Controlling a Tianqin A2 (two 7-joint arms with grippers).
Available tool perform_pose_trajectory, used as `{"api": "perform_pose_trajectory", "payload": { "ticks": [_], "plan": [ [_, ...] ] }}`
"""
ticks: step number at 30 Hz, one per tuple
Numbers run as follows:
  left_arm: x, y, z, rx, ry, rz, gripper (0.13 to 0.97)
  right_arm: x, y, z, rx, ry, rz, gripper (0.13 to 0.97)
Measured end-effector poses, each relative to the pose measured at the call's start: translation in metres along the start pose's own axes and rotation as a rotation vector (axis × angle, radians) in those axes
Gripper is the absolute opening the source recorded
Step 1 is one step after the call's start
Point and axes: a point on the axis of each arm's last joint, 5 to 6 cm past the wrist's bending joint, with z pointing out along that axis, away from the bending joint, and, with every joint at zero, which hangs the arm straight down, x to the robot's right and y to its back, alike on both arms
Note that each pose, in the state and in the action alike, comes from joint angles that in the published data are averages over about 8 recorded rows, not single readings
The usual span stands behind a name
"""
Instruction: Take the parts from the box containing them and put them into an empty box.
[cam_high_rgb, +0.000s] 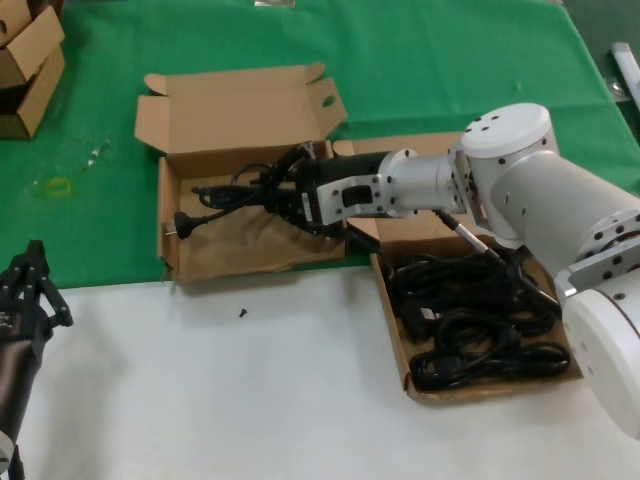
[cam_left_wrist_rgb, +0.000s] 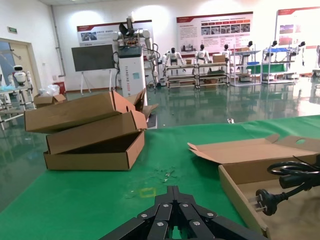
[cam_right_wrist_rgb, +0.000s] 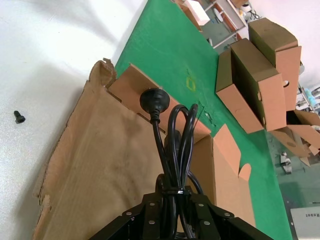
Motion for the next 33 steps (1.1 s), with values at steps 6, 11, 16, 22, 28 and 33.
{"api": "perform_pose_trajectory", "payload": {
  "ticks": [6,11,16,22,28,33],
  "plan": [
    [0.0000,0.0000,0.000,0.000,0.000,0.000,0.142,-0.003,0.000,0.001,0.004,0.002,0.000,0.247],
    [0.0000,0.0000,0.000,0.000,0.000,0.000,0.142,-0.004,0.000,0.001,0.003,0.004,0.002,0.284],
    [0.0000,0.0000,0.000,0.000,0.000,0.000,0.142,-0.005,0.001,0.000,0.000,0.011,0.013,0.352],
    [0.0000,0.0000,0.000,0.000,0.000,0.000,0.142,-0.003,0.007,-0.005,0.001,0.033,0.028,0.388],
    [0.0000,0.0000,0.000,0.000,0.000,0.000,0.142,0.004,0.014,-0.014,0.007,0.070,0.040,0.523],
    [0.0000,0.0000,0.000,0.000,0.000,0.000,0.142,0.008,0.020,-0.025,0.012,0.097,0.050,0.623]
  ]
}}
